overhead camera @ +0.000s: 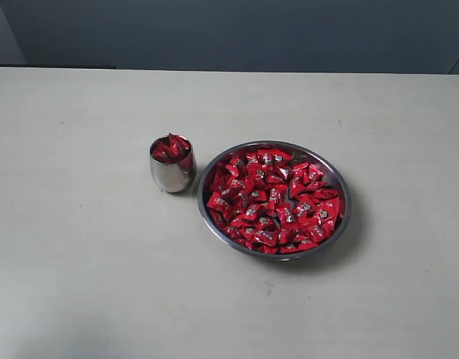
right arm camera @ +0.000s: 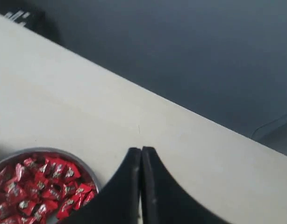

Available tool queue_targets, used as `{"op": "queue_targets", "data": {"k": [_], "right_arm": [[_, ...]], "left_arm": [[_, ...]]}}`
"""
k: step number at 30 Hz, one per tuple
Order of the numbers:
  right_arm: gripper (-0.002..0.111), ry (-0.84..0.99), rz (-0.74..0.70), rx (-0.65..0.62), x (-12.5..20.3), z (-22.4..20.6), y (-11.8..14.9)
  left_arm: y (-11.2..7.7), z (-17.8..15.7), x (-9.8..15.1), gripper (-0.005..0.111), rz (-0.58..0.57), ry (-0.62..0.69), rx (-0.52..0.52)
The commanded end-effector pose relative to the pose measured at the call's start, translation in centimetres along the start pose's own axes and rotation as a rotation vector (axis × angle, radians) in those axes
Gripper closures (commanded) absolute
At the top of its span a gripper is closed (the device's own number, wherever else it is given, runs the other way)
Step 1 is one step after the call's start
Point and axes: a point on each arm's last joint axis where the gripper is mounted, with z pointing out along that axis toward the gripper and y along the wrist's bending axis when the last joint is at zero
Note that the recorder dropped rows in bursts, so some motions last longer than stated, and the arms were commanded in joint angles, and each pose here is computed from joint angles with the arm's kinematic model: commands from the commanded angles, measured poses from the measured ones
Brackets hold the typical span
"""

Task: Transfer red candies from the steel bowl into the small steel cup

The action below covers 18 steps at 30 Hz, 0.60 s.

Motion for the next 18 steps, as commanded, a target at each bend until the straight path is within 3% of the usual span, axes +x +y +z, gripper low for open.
{"op": "queue_targets", "data": {"k": [1,5,10,18], "right_arm": [[0.109,-0.017,0.192,0.071,0.8,-1.2,-4.4],[0.109,0.019,0.246,0.154,2.6,-3.0,-7.9],[0.109,-0.023,0.264,0.28,5.9,-5.5,-9.9],[0.109,-0.097,0.316,0.414,14.4,-7.1,-8.2]], "left_arm": [[0.0,0.0,0.1,0.106,0.002,-0.008,0.005],[0.0,0.0,0.1,0.106,0.002,-0.008,0.005],[0.0,0.0,0.1,0.106,0.002,-0.008,0.005],[0.0,0.0,0.1,0.106,0.002,-0.008,0.005]]}}
